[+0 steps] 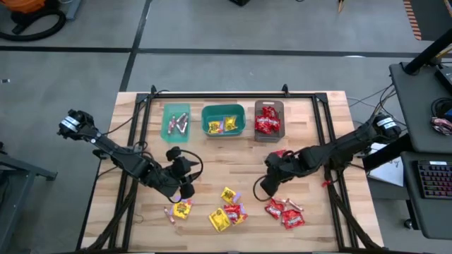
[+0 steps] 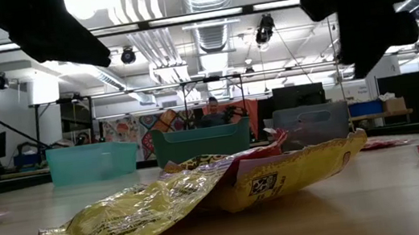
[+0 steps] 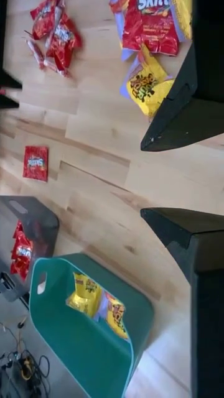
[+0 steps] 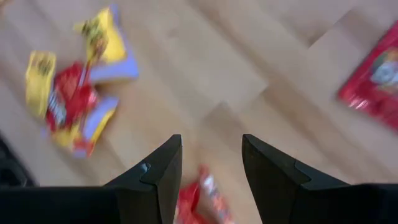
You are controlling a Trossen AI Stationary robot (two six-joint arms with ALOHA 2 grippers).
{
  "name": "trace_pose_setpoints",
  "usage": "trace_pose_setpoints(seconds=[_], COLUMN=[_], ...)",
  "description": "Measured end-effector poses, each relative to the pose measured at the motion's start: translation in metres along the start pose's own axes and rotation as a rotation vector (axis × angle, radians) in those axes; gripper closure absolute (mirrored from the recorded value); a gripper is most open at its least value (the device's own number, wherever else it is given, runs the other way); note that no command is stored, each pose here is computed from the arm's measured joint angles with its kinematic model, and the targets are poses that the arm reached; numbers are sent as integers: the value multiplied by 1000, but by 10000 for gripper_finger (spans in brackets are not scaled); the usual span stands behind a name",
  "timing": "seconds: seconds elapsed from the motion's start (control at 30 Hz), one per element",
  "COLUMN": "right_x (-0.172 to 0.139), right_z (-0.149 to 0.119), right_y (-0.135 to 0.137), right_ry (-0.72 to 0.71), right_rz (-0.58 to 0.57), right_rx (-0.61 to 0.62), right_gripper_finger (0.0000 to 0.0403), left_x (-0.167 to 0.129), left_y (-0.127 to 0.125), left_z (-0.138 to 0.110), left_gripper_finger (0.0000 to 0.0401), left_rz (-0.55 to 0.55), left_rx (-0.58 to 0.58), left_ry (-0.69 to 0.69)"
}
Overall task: Sort candy
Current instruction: Put the red candy into the black bin
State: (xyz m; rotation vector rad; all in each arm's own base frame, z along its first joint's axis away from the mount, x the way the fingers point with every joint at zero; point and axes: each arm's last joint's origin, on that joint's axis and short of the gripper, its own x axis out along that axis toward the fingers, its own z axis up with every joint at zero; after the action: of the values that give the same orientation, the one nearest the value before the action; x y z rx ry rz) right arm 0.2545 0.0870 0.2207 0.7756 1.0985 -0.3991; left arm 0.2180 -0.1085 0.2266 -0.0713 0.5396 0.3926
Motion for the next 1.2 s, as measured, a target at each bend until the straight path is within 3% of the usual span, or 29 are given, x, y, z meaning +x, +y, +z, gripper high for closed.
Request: trace_pose_setpoints(seconds=[0.27, 0.57, 0.77, 1.2], right_x=[22, 44, 54, 69], right_z=[-22, -26, -24, -27], right_y=[20, 39, 50, 52], right_ry=[183, 381, 387, 415], right_rz=[-17, -291, -280, -233], right_rx=[-41, -199, -275, -290], right_gripper_finger=[245, 245, 245, 245], left_x=[0, 0, 0, 0], left_y=[-2, -2, -2, -2], left_z=[2, 3, 3, 4], left_gripper_finger=[260, 260, 260, 260], left_rz=[-6, 2, 1, 0], left_rx=[-21, -28, -29, -31], left_ry=[-24, -38, -39, -40])
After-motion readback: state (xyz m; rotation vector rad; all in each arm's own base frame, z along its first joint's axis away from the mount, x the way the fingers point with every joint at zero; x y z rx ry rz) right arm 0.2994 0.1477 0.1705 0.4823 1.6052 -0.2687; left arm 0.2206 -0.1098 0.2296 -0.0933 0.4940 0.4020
